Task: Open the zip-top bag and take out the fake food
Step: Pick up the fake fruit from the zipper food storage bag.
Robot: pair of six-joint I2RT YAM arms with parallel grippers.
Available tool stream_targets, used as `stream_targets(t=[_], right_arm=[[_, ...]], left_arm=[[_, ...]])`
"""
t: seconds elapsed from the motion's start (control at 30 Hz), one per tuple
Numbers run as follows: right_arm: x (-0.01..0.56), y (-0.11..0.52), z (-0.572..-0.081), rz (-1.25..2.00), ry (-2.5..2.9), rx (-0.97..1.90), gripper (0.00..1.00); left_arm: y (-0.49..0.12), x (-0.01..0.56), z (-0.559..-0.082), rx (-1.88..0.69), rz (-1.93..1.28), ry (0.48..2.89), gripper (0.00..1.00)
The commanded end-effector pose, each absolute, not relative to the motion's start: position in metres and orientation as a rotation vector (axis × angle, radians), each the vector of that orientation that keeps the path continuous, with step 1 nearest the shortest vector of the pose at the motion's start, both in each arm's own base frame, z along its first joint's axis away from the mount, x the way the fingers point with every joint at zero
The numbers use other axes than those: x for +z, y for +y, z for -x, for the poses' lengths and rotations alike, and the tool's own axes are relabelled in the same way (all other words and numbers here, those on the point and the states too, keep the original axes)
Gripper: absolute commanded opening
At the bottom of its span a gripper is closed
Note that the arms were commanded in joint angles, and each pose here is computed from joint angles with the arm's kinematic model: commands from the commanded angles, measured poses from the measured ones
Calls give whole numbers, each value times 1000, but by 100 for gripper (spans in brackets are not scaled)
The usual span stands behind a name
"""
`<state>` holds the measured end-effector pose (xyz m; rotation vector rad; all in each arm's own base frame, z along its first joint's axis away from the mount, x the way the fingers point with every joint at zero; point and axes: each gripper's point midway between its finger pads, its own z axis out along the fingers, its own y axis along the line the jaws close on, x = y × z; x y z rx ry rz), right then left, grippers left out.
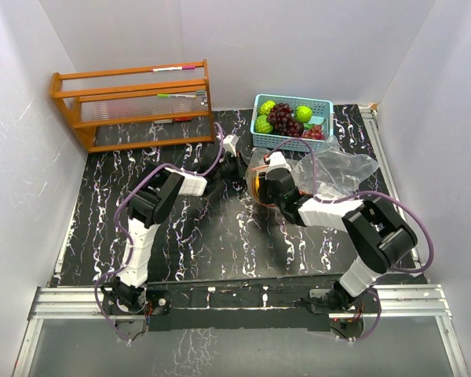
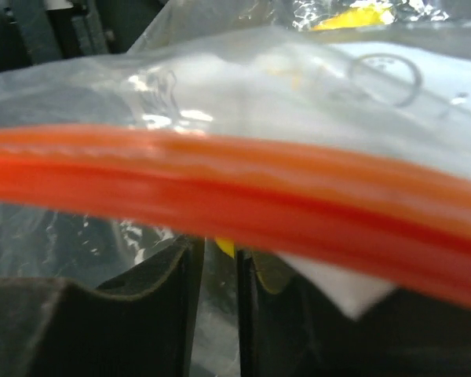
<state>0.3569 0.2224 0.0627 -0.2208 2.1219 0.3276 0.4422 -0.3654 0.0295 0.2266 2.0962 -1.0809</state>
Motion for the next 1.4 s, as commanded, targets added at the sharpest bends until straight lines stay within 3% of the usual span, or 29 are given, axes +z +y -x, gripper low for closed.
stream_targets(t=[0.0, 0.17, 0.43, 0.5, 0.63, 0.97, 1.13, 1.37], right_arm=[[96, 225, -392, 203, 1978, 270, 27], [85, 222, -396, 241, 1981, 220, 45], [49, 223, -398, 260, 2056, 206, 50], [46, 223, -398, 261, 2062, 203, 47], [54, 223, -397, 252, 2049, 214, 31], [150, 215, -382, 192, 1859, 313, 9], [189, 209, -365, 176, 1800, 376, 8], [168, 201, -367, 210, 1891, 279, 8]], left_arm=[[-371, 58, -443, -1117, -254, 2026, 1], [-373, 56, -442, -1130, -260, 2027, 1], [-373, 57, -441, -1136, -264, 2028, 1], [-373, 58, -441, -1135, -266, 2027, 1], [-373, 57, -441, -1135, -263, 2028, 1], [-372, 57, -443, -1176, -217, 2027, 2], [-372, 59, -443, -1189, -206, 2025, 2], [-371, 85, -435, -1281, -185, 1970, 8]])
